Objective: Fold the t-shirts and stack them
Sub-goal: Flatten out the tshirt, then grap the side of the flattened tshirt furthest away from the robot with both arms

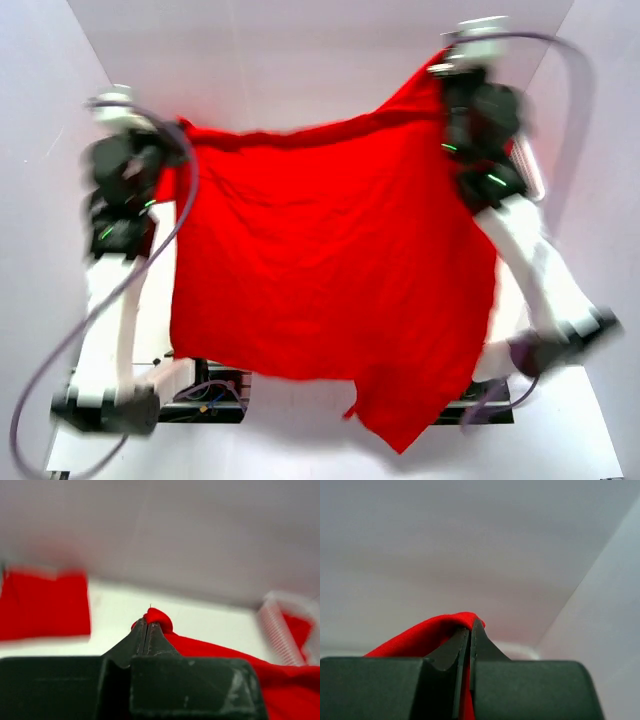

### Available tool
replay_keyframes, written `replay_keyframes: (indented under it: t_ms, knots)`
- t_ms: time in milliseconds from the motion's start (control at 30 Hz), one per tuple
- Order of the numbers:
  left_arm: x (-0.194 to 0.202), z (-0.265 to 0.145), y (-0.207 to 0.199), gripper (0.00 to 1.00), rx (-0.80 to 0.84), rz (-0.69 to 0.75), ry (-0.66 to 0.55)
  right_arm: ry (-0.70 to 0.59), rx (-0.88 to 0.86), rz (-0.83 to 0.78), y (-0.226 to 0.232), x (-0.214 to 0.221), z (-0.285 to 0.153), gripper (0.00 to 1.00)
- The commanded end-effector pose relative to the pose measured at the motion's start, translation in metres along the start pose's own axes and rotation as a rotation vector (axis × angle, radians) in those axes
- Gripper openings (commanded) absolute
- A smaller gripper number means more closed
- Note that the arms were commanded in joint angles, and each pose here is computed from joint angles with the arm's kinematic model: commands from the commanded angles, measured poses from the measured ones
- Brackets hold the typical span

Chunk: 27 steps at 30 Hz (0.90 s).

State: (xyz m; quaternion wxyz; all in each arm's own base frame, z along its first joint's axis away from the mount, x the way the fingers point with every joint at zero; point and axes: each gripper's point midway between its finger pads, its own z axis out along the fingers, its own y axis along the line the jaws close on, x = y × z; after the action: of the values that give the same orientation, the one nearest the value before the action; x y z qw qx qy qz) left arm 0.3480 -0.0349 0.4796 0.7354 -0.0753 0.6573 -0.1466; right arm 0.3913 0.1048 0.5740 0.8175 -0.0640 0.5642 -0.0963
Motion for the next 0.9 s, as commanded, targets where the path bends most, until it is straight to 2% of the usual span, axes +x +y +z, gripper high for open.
replay_keyframes:
  t_ms: [0,100,133,167,200,233,267,300,333,367,433,467,533,633,733,833,867]
  knots:
    - [0.111,0.046,0.049,0.00,-0.149,-0.040,0.206,0.138,0.119,-0.029,-0.002,0.087,0.039,0.00]
    - [0.191,0.074,0.073,0.00,-0.188,-0.067,0.333,0.321,0.053,-0.055,0.041,0.201,0.069,0.00]
    - [0.213,0.084,0.080,0.00,-0.202,-0.076,0.367,0.359,0.060,-0.030,0.040,0.226,0.073,0.00]
    - [0.263,0.103,0.095,0.00,-0.221,-0.080,0.462,0.393,0.035,-0.026,0.049,0.247,0.076,0.00]
    - [0.271,0.122,0.094,0.00,-0.207,-0.084,0.476,0.494,-0.016,-0.045,0.066,0.308,0.082,0.00]
    - [0.331,0.133,0.112,0.00,-0.239,-0.091,0.607,0.542,-0.031,-0.052,0.078,0.341,0.087,0.00]
    - [0.312,0.145,0.103,0.00,-0.214,-0.104,0.577,0.579,-0.049,-0.058,0.078,0.349,0.081,0.00]
    - [0.372,0.152,0.116,0.00,-0.223,-0.121,0.702,0.621,-0.081,-0.061,0.095,0.387,0.094,0.00]
    - [0.389,0.161,0.119,0.00,-0.222,-0.128,0.736,0.641,-0.098,-0.061,0.100,0.400,0.097,0.00]
    - [0.381,0.188,0.115,0.00,-0.197,-0.130,0.704,0.672,-0.099,-0.062,0.103,0.413,0.105,0.00]
    - [0.414,0.207,0.118,0.00,-0.173,-0.159,0.748,0.745,-0.150,-0.074,0.121,0.465,0.098,0.00]
    - [0.421,0.212,0.119,0.00,-0.165,-0.163,0.751,0.730,-0.146,-0.059,0.117,0.457,0.109,0.00]
    - [0.425,0.224,0.120,0.00,-0.165,-0.184,0.728,0.755,-0.182,-0.048,0.122,0.478,0.105,0.00]
    - [0.428,0.239,0.121,0.00,-0.154,-0.190,0.693,0.746,-0.228,-0.026,0.128,0.484,0.105,0.00]
    - [0.410,0.259,0.116,0.00,-0.133,-0.186,0.642,0.753,-0.221,-0.013,0.123,0.483,0.105,0.00]
    - [0.408,0.263,0.112,0.00,-0.123,-0.200,0.640,0.771,-0.200,0.001,0.112,0.481,0.101,0.00]
    - [0.400,0.264,0.110,0.00,-0.118,-0.199,0.628,0.753,-0.193,0.010,0.105,0.467,0.104,0.00]
